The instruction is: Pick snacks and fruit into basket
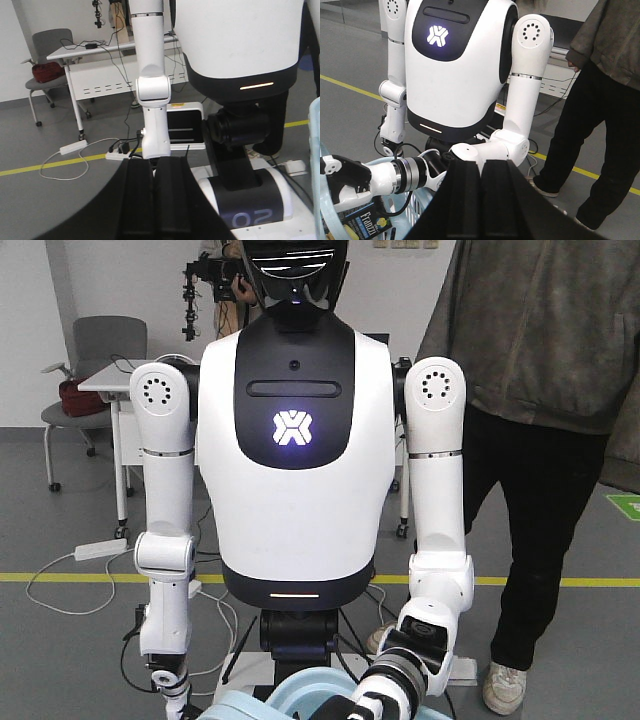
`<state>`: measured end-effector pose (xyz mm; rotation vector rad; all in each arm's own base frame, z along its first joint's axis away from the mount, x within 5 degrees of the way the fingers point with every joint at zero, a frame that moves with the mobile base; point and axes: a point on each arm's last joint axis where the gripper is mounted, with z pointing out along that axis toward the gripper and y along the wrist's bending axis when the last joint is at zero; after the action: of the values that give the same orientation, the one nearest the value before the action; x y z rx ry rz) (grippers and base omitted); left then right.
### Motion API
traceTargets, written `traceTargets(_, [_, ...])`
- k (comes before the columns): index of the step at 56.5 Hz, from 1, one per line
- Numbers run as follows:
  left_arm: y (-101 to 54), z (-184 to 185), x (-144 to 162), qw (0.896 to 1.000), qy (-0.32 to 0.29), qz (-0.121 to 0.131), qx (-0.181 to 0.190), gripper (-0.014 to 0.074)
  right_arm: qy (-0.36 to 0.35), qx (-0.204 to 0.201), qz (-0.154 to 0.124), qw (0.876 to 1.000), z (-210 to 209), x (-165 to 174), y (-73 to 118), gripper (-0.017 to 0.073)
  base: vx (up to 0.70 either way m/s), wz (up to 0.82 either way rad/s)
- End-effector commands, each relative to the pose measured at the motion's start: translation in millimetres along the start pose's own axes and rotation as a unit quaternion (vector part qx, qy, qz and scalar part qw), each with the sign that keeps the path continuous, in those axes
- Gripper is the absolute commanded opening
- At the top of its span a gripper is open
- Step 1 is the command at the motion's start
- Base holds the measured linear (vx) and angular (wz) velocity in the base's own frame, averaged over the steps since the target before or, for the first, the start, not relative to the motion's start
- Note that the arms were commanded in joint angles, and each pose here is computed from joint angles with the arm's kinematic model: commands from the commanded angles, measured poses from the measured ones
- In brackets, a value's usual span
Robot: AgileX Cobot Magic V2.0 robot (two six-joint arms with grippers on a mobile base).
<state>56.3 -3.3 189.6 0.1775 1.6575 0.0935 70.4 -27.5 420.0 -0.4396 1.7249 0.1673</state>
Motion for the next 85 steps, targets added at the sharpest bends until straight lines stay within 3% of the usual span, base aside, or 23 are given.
traceTargets(1, [0.6,1,5,1.000,-0.022,0.013,-0.013,0.0002,-0.039,0.011,-0.008,0.999,-1,-11,-1.8,-0.0009,0.00,0.00])
traceTargets(45, [0.6,1,5,1.000,-0.022,0.014,-0.012,0.0002,-0.035,0.014,-0.010,0.999,-1,-11,-2.3,-0.0009,0.00,0.00])
traceTargets(51, [0.6,1,5,1.000,-0.022,0.014,-0.012,0.0002,-0.039,-0.015,0.014,0.999,-1,-11,2.9,-0.0009,0.00,0.00])
traceTargets(57, [0.6,1,5,1.000,-0.022,0.014,-0.012,0.0002,-0.042,-0.103,0.030,0.993,-1,-14,21.6,-0.0009,0.00,0.00])
traceTargets(61, [0.6,1,5,1.000,-0.022,0.014,-0.012,0.0002,-0.040,-0.149,0.024,0.988,1,-16,36.4,-0.0009,0.00,0.00])
traceTargets(70, [0.6,1,5,1.000,-0.022,0.014,-0.012,0.0002,-0.015,-0.223,-0.052,0.973,25,-8,90.5,-0.0009,0.00,0.00])
traceTargets(75, [0.6,1,5,1.000,-0.022,0.014,-0.012,0.0002,0.022,-0.254,-0.068,0.965,40,5,119.2,-0.0009,0.00,0.00])
traceTargets(79, [0.5,1,5,1.000,-0.022,0.014,-0.012,0.0002,0.035,-0.289,-0.077,0.954,50,13,142.9,-0.0009,0.00,0.00])
traceTargets(85, [0.5,1,5,1.000,-0.022,0.014,-0.012,0.0002,0.016,-0.347,-0.123,0.930,61,20,173.6,-0.0009,0.00,0.00])
